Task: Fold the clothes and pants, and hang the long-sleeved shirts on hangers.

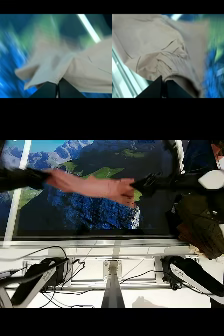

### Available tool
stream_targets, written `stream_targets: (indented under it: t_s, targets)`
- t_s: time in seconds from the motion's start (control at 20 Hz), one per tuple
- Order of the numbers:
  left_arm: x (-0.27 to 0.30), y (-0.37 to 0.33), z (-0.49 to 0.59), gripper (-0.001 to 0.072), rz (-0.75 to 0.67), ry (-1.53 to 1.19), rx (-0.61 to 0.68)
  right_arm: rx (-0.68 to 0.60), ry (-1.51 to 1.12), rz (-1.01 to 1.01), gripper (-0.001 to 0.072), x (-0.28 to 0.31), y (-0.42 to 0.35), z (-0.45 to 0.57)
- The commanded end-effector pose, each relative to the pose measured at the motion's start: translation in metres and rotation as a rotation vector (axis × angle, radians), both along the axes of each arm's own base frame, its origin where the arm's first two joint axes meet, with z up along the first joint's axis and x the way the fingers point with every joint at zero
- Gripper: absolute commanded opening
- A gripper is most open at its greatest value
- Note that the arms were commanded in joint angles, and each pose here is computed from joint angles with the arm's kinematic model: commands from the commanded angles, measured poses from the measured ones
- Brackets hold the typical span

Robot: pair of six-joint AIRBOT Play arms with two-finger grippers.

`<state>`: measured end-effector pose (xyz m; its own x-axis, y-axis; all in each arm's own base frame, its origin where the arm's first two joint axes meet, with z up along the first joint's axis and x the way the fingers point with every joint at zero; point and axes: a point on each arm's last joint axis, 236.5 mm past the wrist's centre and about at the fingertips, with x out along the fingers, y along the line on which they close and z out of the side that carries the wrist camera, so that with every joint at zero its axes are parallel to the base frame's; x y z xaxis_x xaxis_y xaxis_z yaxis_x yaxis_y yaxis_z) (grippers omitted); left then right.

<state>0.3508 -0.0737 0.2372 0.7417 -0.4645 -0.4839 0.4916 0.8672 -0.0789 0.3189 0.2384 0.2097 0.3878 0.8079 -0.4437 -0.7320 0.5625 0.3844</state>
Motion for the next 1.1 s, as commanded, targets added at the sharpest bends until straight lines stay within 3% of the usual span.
stream_targets:
  t_s: [0.0,0.2,0.35,0.55,0.75,0.9,1.05]
  targets:
    - [-0.056,0.002,0.116,0.0006,0.094,-0.368,0.04,0.109,-0.111,-0.025,0.0024,-0.031,0.0,0.084]
    - [-0.118,0.011,0.128,0.0006,0.202,-0.392,0.055,0.174,-0.065,0.007,0.0024,-0.096,-0.004,0.116]
    - [-0.131,0.012,0.072,0.0006,0.196,-0.197,0.087,0.227,0.072,-0.049,0.0023,-0.106,-0.006,0.105]
    - [-0.091,0.005,-0.039,0.0006,0.161,0.083,-0.031,0.257,0.349,-0.205,0.0024,-0.069,-0.008,0.014]
    - [-0.023,-0.01,-0.125,0.0005,0.177,0.183,-0.178,0.269,0.46,-0.466,0.0023,-0.001,-0.029,-0.083]
    - [-0.01,-0.043,-0.203,0.0006,0.108,0.399,-0.152,0.156,0.438,-0.613,0.0023,0.049,-0.055,-0.141]
    - [-0.027,-0.077,-0.253,0.0006,0.012,0.578,-0.125,0.036,0.52,-0.631,0.0024,0.056,-0.075,-0.187]
